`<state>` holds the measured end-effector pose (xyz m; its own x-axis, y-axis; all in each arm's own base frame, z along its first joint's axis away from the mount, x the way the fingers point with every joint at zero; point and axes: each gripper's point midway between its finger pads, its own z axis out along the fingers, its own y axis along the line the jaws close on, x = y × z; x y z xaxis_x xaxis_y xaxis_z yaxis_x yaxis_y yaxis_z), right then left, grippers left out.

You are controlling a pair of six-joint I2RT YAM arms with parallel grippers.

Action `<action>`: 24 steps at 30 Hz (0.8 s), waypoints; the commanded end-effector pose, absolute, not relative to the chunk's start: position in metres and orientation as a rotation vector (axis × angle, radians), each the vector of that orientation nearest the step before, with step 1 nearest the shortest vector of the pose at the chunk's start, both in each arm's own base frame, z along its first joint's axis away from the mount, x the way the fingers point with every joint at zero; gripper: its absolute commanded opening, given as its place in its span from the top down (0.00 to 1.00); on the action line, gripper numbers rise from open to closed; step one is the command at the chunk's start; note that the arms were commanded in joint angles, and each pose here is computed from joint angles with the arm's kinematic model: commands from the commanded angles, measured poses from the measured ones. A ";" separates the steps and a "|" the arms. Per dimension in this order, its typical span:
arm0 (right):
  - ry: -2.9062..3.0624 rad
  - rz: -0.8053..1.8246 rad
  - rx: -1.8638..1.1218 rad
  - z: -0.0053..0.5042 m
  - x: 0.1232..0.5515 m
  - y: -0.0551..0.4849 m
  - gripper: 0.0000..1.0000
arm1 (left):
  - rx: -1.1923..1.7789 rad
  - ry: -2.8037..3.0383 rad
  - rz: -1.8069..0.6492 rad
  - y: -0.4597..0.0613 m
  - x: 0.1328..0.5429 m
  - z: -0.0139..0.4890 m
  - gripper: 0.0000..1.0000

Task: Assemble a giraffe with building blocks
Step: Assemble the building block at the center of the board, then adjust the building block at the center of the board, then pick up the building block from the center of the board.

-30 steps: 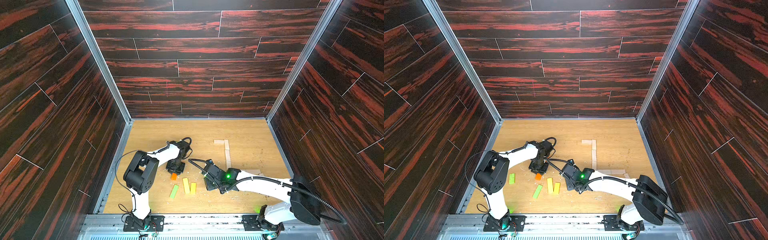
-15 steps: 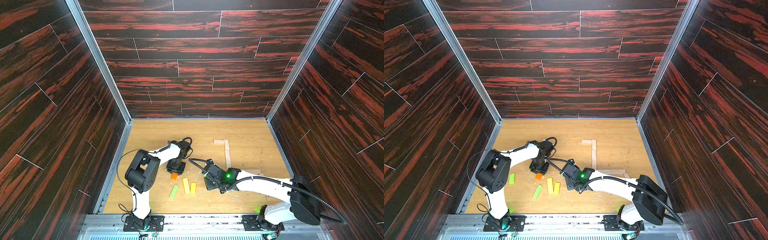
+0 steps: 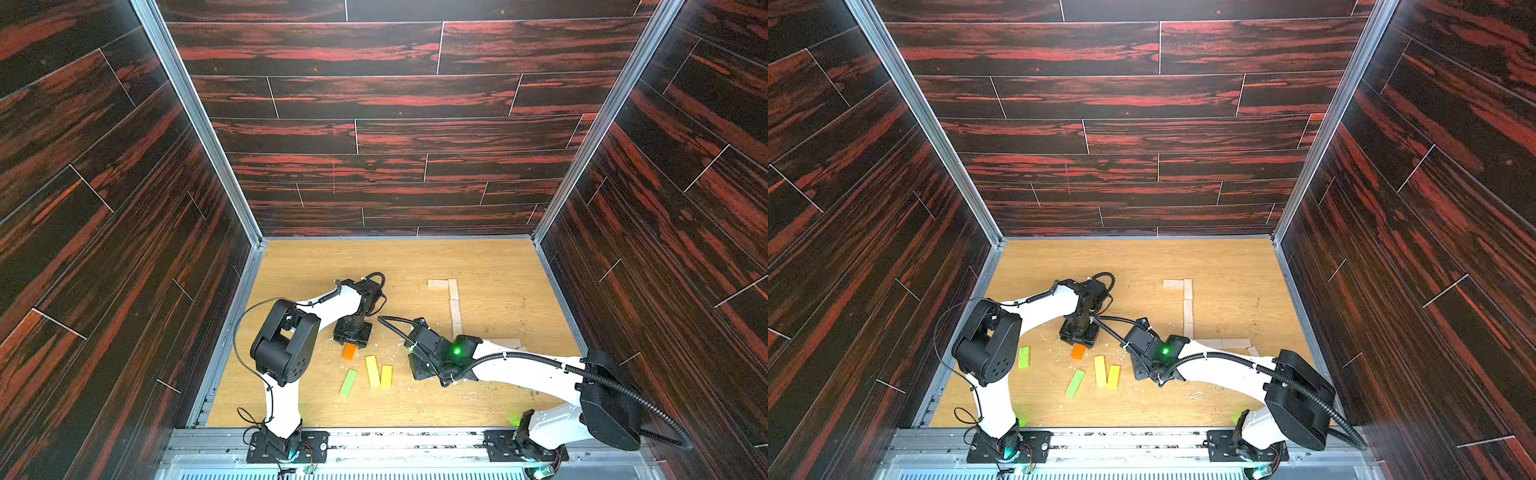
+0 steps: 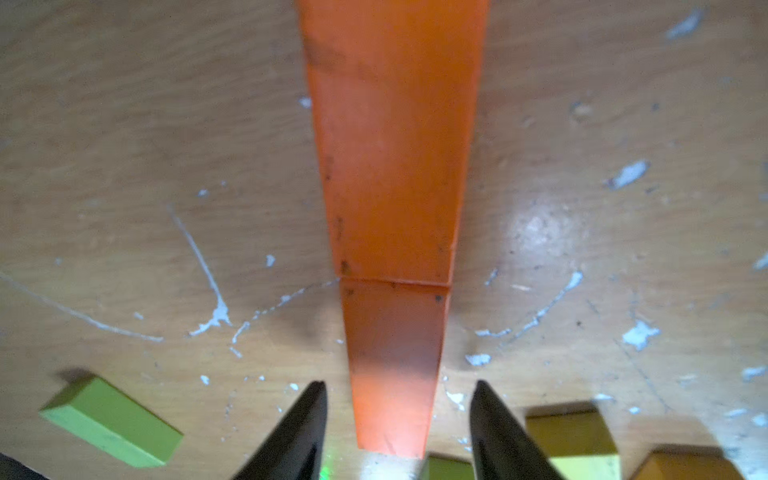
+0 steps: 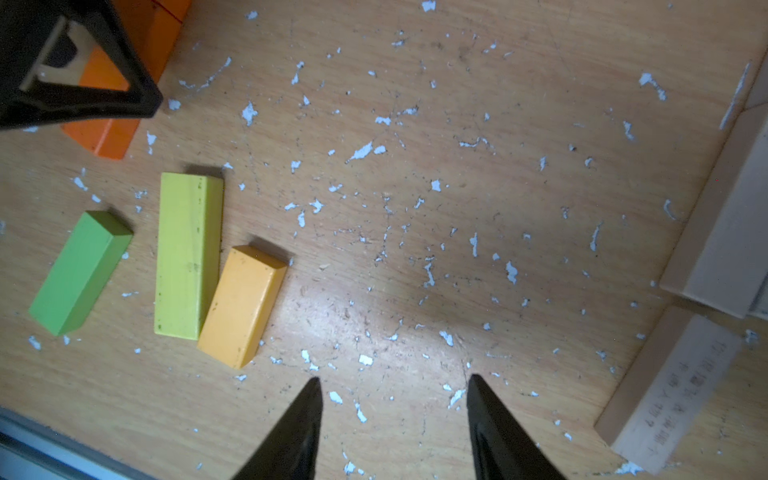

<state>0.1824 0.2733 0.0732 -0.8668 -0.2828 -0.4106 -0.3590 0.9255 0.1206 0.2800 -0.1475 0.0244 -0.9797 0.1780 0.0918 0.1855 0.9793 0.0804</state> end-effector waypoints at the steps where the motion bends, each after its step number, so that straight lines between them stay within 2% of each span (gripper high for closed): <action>1: 2.691 0.283 -0.462 0.077 0.183 0.273 0.43 | -0.287 -3.097 -0.124 -0.147 0.286 0.053 0.34; 6: 2.687 0.341 -0.518 0.086 0.181 0.291 0.43 | -0.233 -3.286 -0.059 -0.143 0.293 0.120 0.27; 14: 2.653 0.407 -0.721 0.092 0.159 0.362 0.43 | 0.060 -3.645 -0.004 -0.106 0.278 0.209 0.26; 19: 2.697 0.416 -0.755 0.078 0.154 0.391 0.43 | 0.363 -3.856 0.122 -0.074 0.256 0.249 0.24; 24: 2.741 0.382 -0.792 0.061 0.155 0.405 0.43 | 0.512 -3.893 0.149 -0.053 0.233 0.261 0.23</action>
<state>0.1608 0.4049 0.0787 -0.8073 -0.4485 -0.3836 -0.5465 0.8135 0.1989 0.2409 -0.0665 0.2652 -0.6908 -0.2005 -0.6947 -0.1242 0.9794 -0.1592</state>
